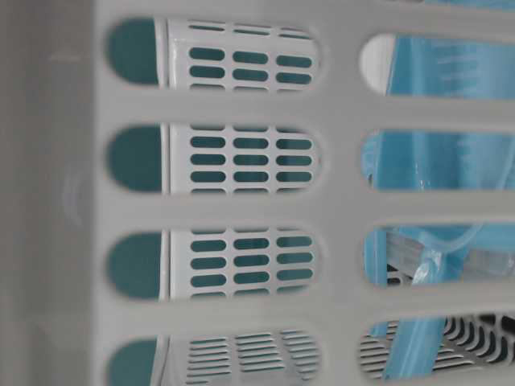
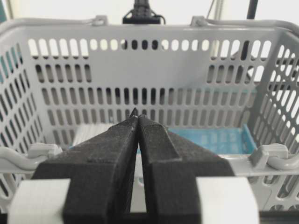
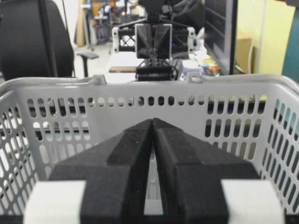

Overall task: Pick up the dustpan from the shopping basket with the left arm.
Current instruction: 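Lower the left gripper into the basket over the blue dustpan handle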

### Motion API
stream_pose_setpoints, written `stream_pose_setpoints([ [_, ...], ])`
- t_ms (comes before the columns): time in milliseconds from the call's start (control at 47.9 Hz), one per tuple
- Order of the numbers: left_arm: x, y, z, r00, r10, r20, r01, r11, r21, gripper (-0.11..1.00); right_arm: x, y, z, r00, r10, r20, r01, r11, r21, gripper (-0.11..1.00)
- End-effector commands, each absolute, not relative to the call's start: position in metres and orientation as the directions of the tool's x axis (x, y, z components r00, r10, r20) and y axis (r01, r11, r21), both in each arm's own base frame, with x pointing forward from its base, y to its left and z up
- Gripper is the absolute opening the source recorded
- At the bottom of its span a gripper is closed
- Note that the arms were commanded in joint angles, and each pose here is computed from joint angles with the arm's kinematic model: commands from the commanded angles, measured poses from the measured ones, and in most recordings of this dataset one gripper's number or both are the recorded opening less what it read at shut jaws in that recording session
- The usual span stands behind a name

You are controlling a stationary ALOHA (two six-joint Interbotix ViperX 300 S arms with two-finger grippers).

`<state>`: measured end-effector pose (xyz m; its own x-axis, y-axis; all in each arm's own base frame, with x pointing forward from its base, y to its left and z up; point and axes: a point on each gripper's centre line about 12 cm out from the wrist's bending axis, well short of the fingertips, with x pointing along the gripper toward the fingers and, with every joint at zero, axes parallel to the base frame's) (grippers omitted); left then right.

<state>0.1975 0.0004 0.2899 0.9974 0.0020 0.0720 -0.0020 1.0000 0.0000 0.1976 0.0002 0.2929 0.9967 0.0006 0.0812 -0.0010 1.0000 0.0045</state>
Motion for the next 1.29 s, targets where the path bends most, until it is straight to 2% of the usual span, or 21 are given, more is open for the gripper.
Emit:
stream_pose_setpoints([
  [0,0.207,-0.007,0.326,0.995,-0.038,0.087,0.037,0.999,0.020,0.06,0.199,0.002,0.301,0.995,0.008,0.104,-0.011,1.000,0.026,0.00],
  [83,0.216,-0.008,0.344,0.999,-0.039,0.012,0.039,0.999,0.018,0.00,0.197,0.002,0.302,0.995,0.007,0.103,-0.011,0.999,0.041,0.00],
  [292,0.253,-0.018,0.378,0.952,-0.058,-0.300,0.069,0.997,0.028,0.00,0.194,0.002,0.299,0.998,0.008,0.063,-0.012,0.998,0.058,0.00],
  [417,0.290,-0.028,0.388,0.877,-0.068,-0.476,0.094,0.995,0.031,0.00,0.194,0.002,0.296,0.999,0.009,0.038,-0.011,0.998,0.061,0.00],
  [584,0.332,-0.042,0.380,0.768,-0.075,-0.636,0.124,0.992,0.032,0.00,0.193,0.003,0.295,0.999,0.012,0.034,-0.014,0.998,0.061,0.00],
  [730,0.361,-0.052,0.366,0.643,-0.064,-0.763,0.130,0.991,0.027,0.00,0.193,0.004,0.295,0.999,0.019,0.034,-0.021,0.998,0.063,0.00],
  [981,0.387,-0.073,0.338,0.499,-0.060,-0.865,0.151,0.988,0.018,0.00,0.193,0.008,0.294,0.999,0.041,0.031,-0.043,0.997,0.063,0.00],
  [1189,0.397,-0.081,0.314,0.445,-0.056,-0.894,0.104,0.994,-0.010,0.02,0.193,0.011,0.294,0.998,0.054,0.031,-0.056,0.996,0.063,0.00],
  [1231,0.398,-0.081,0.312,0.438,-0.055,-0.897,0.095,0.995,-0.014,0.07,0.193,0.011,0.294,0.998,0.058,0.031,-0.059,0.996,0.063,0.00],
  [1273,0.399,-0.082,0.310,0.433,-0.054,-0.900,0.087,0.996,-0.018,0.16,0.193,0.012,0.294,0.998,0.061,0.032,-0.062,0.996,0.063,0.00],
])
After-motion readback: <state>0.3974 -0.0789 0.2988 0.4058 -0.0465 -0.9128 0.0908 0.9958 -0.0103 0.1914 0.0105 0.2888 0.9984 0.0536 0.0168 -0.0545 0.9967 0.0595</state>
